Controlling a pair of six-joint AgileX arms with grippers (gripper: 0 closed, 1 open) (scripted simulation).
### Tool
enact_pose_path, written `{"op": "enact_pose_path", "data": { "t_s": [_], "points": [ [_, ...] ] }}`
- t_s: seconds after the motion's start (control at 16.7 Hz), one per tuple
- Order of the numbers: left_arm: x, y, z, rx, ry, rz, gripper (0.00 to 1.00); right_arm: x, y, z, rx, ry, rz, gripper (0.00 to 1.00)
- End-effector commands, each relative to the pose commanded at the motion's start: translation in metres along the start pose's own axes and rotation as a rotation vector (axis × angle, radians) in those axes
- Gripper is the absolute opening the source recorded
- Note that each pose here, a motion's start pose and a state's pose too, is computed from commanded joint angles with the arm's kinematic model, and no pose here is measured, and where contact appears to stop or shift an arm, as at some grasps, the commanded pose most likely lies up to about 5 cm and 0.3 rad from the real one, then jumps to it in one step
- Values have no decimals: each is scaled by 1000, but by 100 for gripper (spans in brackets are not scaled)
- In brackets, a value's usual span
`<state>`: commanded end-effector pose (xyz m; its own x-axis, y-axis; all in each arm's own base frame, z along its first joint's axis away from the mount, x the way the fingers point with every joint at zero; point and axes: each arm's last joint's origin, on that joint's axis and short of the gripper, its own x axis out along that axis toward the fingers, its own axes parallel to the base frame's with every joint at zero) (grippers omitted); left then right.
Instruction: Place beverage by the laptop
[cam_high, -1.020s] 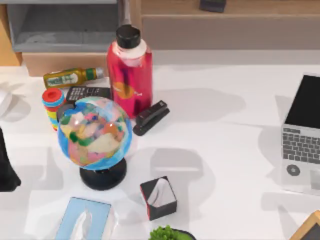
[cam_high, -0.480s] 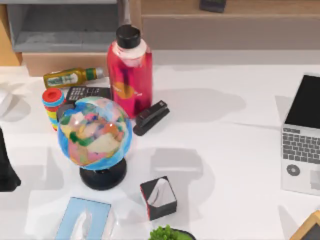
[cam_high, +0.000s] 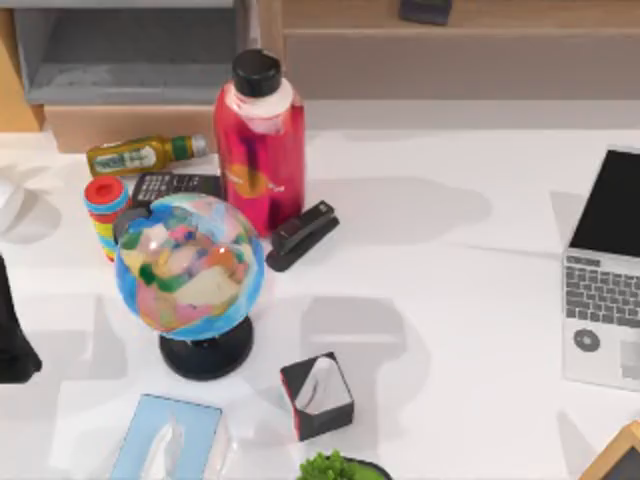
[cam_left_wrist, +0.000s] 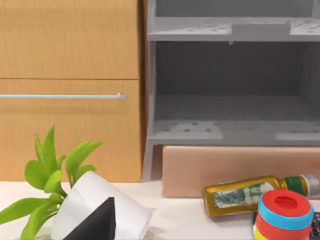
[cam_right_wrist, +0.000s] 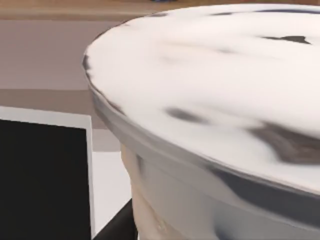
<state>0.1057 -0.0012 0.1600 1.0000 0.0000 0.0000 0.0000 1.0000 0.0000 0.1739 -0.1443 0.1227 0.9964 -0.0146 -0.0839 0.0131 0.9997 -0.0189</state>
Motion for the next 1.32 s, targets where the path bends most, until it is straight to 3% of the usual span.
{"op": "enact_pose_path", "data": {
  "t_s": [0.78, 1.32],
  "points": [
    [0, 0, 0, 0, 0, 0, 100, 7, -6, -5, -70, -73, -6, 0],
    [0, 0, 0, 0, 0, 0, 100, 0, 1, -31, 9, 12, -1, 0]
  ]
}}
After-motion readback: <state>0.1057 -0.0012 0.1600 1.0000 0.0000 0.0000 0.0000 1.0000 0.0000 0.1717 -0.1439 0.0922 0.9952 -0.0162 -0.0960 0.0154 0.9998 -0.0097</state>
